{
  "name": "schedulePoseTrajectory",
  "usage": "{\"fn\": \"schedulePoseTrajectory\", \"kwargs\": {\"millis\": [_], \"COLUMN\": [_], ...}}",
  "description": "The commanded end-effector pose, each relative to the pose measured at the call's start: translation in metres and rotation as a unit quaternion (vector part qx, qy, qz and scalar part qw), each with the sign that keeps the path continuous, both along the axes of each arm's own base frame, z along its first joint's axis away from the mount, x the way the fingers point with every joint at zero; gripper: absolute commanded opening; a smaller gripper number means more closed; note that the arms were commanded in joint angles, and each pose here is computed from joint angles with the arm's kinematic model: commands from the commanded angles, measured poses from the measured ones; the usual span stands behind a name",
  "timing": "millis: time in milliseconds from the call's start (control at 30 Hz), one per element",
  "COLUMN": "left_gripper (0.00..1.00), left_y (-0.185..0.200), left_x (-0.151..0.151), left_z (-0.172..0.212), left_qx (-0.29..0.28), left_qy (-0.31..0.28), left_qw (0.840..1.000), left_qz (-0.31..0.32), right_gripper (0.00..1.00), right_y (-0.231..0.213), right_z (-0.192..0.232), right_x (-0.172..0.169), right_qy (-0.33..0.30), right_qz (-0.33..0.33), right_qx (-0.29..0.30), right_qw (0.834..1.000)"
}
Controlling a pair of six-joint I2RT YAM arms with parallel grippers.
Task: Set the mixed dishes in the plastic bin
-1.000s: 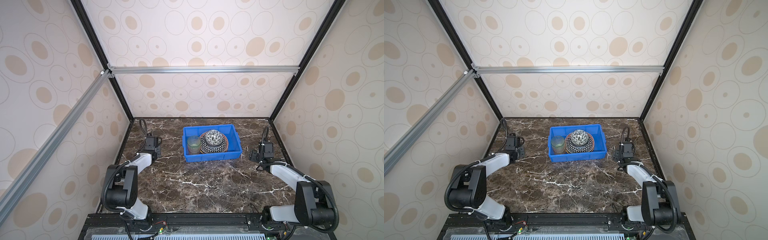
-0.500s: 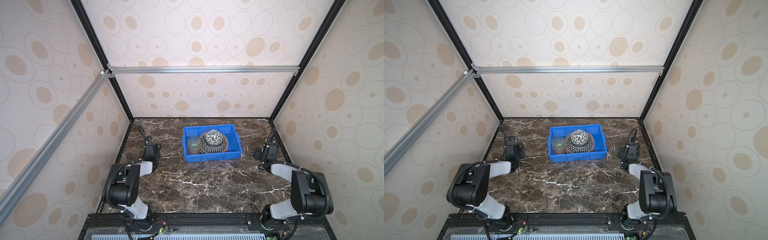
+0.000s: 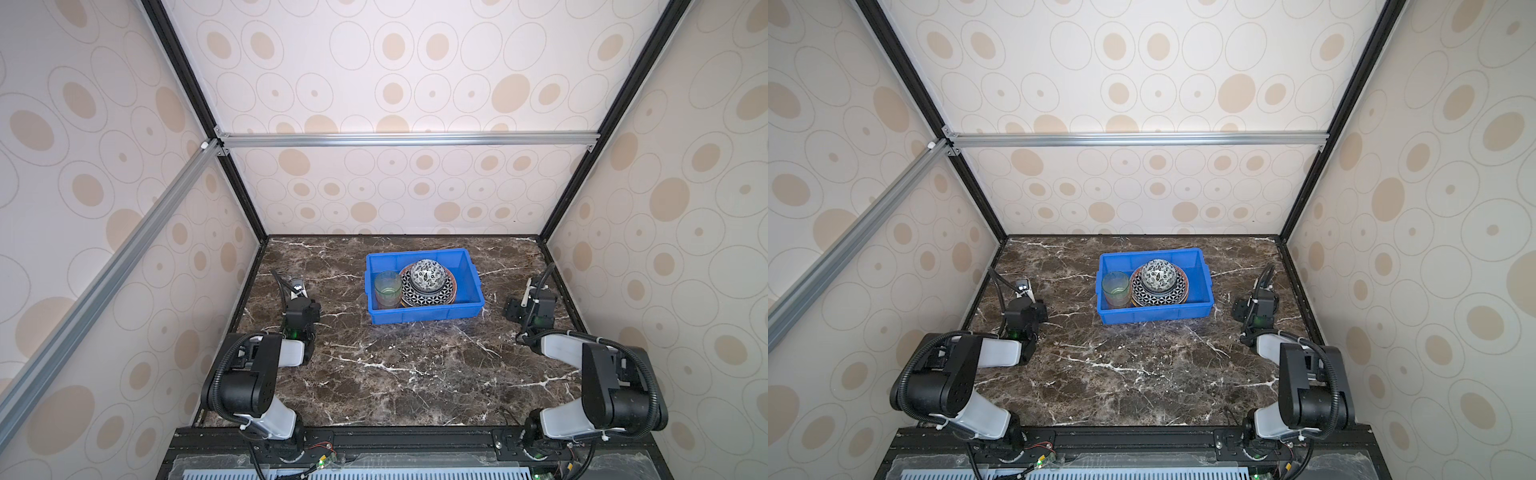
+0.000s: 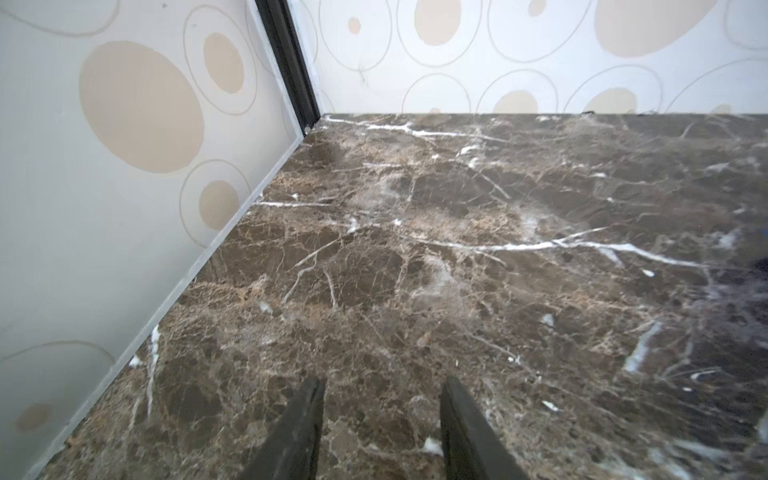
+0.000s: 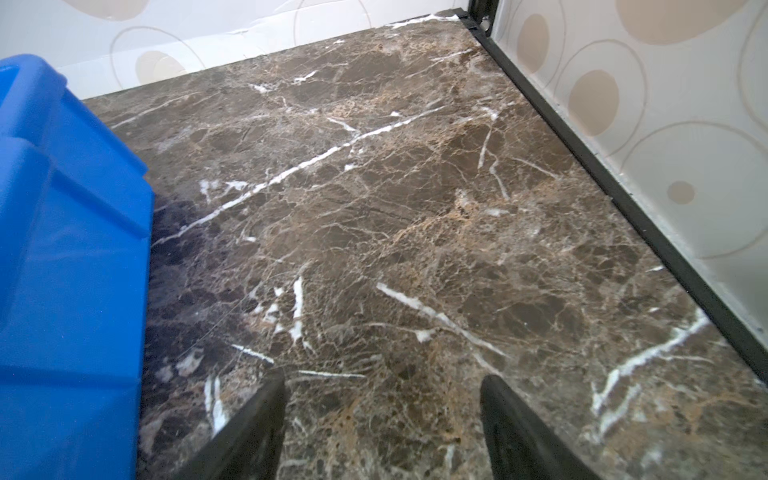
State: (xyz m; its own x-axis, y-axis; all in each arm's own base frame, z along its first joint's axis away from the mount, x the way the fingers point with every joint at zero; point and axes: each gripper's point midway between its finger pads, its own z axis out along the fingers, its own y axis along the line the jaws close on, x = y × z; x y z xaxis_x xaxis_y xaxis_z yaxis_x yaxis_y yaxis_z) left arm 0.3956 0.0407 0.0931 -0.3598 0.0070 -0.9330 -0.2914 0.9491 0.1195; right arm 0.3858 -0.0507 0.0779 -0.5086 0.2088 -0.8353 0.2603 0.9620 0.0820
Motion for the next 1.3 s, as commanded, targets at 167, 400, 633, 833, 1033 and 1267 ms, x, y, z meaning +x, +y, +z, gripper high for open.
{"fn": "schedulePoseTrajectory", "kwargs": {"millis": [167, 400, 633, 833, 1033, 1267], "left_gripper": [0.47, 0.47, 0.97, 0.99, 0.99, 0.99], "left_y": [-0.01, -0.011, -0.014, -0.014, -0.014, -0.014], "left_x": [-0.007, -0.024, -0.022, -0.022, -0.022, -0.022], "left_z": [0.038, 0.04, 0.037, 0.037, 0.038, 0.038], "left_qx": [0.008, 0.012, 0.01, 0.01, 0.01, 0.011], "left_qy": [-0.106, -0.144, -0.134, -0.135, -0.137, -0.136], "left_qw": [0.994, 0.988, 0.989, 0.989, 0.989, 0.989], "left_qz": [-0.042, -0.047, -0.056, -0.056, -0.056, -0.055], "right_gripper": [0.87, 0.92, 0.94, 1.0, 1.0, 1.0], "right_y": [0.033, 0.054, 0.062, 0.062, 0.062, 0.061], "right_z": [0.021, 0.011, 0.005, 0.005, 0.005, 0.006], "right_x": [0.008, 0.002, 0.012, 0.012, 0.012, 0.012], "right_qy": [-0.072, -0.103, -0.07, -0.072, -0.071, -0.071], "right_qz": [0.089, 0.122, 0.147, 0.147, 0.147, 0.147], "right_qx": [-0.021, -0.067, -0.061, -0.062, -0.061, -0.061], "right_qw": [0.993, 0.985, 0.985, 0.985, 0.985, 0.985]}}
